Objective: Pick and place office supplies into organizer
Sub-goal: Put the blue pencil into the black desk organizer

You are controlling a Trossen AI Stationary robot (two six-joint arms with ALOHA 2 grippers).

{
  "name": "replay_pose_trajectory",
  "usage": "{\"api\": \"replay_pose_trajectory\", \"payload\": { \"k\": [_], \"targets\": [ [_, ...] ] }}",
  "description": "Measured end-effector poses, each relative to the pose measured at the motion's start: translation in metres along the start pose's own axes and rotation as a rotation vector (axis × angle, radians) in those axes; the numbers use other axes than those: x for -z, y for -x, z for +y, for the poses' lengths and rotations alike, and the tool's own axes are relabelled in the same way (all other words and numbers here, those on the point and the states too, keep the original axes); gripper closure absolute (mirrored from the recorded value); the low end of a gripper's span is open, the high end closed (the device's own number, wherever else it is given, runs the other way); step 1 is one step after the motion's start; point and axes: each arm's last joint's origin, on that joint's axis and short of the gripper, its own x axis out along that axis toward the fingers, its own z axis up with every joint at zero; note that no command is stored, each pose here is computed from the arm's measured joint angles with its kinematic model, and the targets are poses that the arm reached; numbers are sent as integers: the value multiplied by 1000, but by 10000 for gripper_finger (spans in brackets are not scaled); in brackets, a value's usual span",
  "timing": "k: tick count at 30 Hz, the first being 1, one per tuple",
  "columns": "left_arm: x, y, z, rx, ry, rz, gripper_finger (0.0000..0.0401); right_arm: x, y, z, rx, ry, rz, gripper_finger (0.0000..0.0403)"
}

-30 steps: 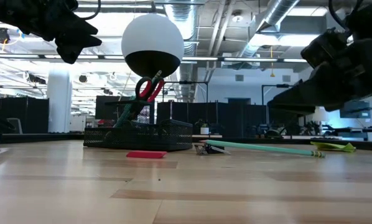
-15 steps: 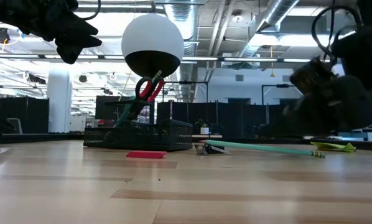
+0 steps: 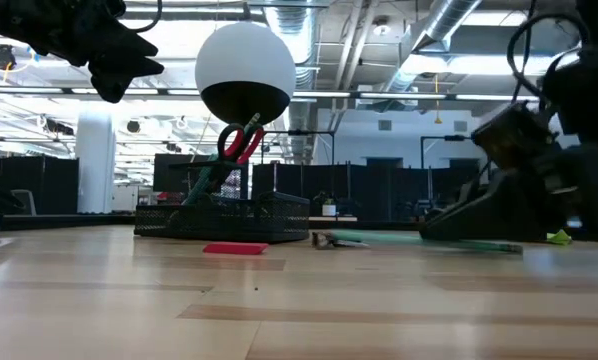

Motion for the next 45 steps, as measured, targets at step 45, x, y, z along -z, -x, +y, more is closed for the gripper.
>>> {"api": "replay_pose_trajectory", "payload": {
  "k": [45],
  "targets": [
    [0,0,0,0,22,1,269,9,-35,-25,-98,113,57,284]
  ]
}}
